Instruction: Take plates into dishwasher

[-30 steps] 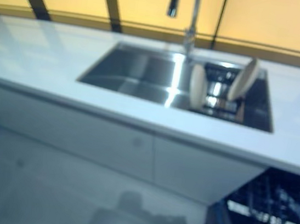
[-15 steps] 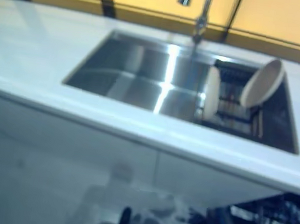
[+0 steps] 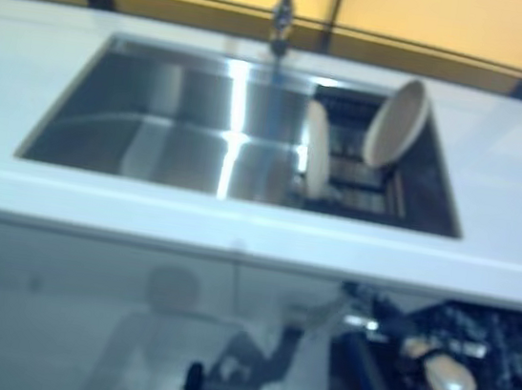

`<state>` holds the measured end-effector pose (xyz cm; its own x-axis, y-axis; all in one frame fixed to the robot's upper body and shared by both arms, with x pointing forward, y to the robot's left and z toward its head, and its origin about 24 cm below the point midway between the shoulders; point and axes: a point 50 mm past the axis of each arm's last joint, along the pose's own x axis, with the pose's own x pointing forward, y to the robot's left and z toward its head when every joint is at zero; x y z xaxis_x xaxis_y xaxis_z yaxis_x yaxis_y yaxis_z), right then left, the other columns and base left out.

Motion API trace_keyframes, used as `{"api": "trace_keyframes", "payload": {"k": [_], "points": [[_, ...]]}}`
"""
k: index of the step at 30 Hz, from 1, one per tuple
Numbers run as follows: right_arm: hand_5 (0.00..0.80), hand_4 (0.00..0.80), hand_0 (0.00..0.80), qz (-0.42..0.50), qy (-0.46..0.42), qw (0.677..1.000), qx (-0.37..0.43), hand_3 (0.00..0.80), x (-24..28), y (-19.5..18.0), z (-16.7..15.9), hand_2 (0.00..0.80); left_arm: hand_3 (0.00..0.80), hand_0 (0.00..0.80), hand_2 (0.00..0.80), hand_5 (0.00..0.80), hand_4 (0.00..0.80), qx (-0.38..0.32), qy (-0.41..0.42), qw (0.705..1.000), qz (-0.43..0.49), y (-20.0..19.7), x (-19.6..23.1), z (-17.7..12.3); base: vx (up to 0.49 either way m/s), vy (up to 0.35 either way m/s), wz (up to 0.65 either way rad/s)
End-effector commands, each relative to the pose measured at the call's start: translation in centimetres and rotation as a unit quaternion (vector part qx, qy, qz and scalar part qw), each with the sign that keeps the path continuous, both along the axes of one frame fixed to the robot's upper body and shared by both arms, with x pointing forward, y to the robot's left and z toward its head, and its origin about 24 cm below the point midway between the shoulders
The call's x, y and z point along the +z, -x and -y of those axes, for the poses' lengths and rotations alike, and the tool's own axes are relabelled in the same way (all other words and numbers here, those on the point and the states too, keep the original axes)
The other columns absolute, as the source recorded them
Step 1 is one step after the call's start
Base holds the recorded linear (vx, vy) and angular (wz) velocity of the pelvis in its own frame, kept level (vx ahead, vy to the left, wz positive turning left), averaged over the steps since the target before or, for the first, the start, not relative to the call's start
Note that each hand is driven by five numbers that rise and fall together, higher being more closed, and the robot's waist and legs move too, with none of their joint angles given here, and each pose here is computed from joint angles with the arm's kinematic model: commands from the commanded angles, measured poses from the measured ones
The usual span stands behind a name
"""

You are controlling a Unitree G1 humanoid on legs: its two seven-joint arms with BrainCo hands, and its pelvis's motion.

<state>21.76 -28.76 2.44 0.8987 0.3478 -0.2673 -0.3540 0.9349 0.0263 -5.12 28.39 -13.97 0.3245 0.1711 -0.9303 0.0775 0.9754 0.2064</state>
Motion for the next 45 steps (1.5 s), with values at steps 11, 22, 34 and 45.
{"api": "trace_keyframes", "payload": {"k": [11, 22, 34, 45], "points": [[0.0, 0.0, 0.0, 0.355, -0.131, 0.923, -0.072, 0.0, 19.3, -3.3, 5.4, 0.0, 0.0, 0.0, 0.0, 0.0, 0.0, 0.07, -0.012, 0.997, -0.031, -7.8, -1.7, 0.6, 0.121, 0.081, -0.24], [0.0, 0.0, 0.0, 0.474, -0.18, 0.829, -0.235, 0.0, 32.5, -5.4, 6.9, 0.0, 0.0, 0.0, 0.0, 0.0, 0.0, 0.014, -0.005, 0.998, -0.061, -10.1, -1.4, -0.1, 0.126, 0.086, 0.03], [0.0, 0.0, 0.0, 0.361, -0.077, 0.835, -0.408, 0.0, 33.2, -9.0, 8.1, 0.0, 0.0, 0.0, 0.0, 0.0, 0.0, 0.071, -0.002, 0.997, -0.038, -12.6, -0.4, -1.5, 0.107, -0.17, 0.15], [0.0, 0.0, 0.0, 0.27, 0.103, 0.86, -0.42, 0.0, 32.1, -11.6, 7.8, 0.0, 0.0, 0.0, 0.0, 0.0, 0.0, -0.047, 0.002, 0.997, -0.056, -13.8, -0.8, 0.4, 0.102, 0.006, 0.26]]}}
